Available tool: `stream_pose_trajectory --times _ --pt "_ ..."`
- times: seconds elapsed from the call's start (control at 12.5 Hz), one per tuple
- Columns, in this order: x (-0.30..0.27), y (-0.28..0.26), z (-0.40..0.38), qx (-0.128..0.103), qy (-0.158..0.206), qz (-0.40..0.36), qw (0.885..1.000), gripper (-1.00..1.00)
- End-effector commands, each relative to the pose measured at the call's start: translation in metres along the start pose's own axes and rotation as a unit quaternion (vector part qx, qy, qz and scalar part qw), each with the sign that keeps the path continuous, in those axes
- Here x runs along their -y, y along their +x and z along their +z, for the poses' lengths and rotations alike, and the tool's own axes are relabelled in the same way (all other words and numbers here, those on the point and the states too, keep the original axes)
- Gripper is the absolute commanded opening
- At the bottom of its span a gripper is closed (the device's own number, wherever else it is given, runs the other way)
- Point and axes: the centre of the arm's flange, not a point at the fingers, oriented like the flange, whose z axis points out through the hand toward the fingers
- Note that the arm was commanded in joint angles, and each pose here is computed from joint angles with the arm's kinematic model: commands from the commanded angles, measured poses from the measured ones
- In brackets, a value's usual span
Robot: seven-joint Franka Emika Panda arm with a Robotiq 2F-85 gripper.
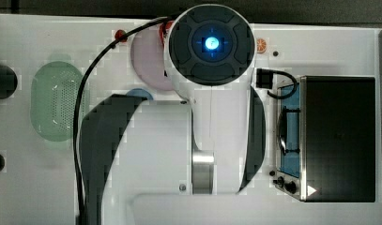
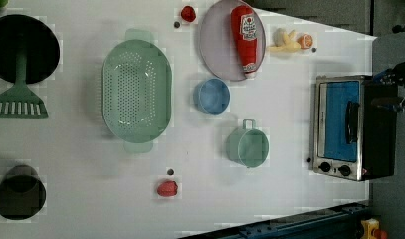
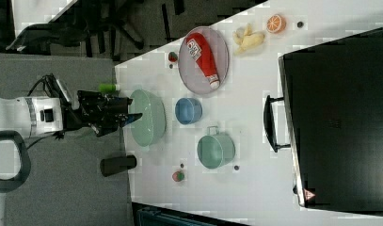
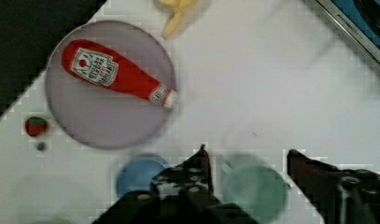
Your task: Flap open oven.
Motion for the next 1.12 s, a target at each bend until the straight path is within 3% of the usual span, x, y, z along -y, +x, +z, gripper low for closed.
stream_pose_trajectory --times 0.08,0.24,0.48,0.56,1.04,1.12 --pt "-0.108 -0.064 -0.053 0.012 0.009 0.049 0.999 0.59" --pt "-0.108 -0.064 -0.053 0.012 0.009 0.049 0.999 1.00" --pt "-0.108 -0.064 -0.053 0.012 0.009 0.049 0.999 1.00" --pt "-0.108 -0.064 -0.053 0.012 0.009 0.049 0.999 0.90" --pt "-0.116 -0.057 -0.048 0.016 0.006 0.060 0.998 -0.55" --pt "-0.119 -0.053 -0.045 0.017 0.005 0.063 0.998 -0.65"
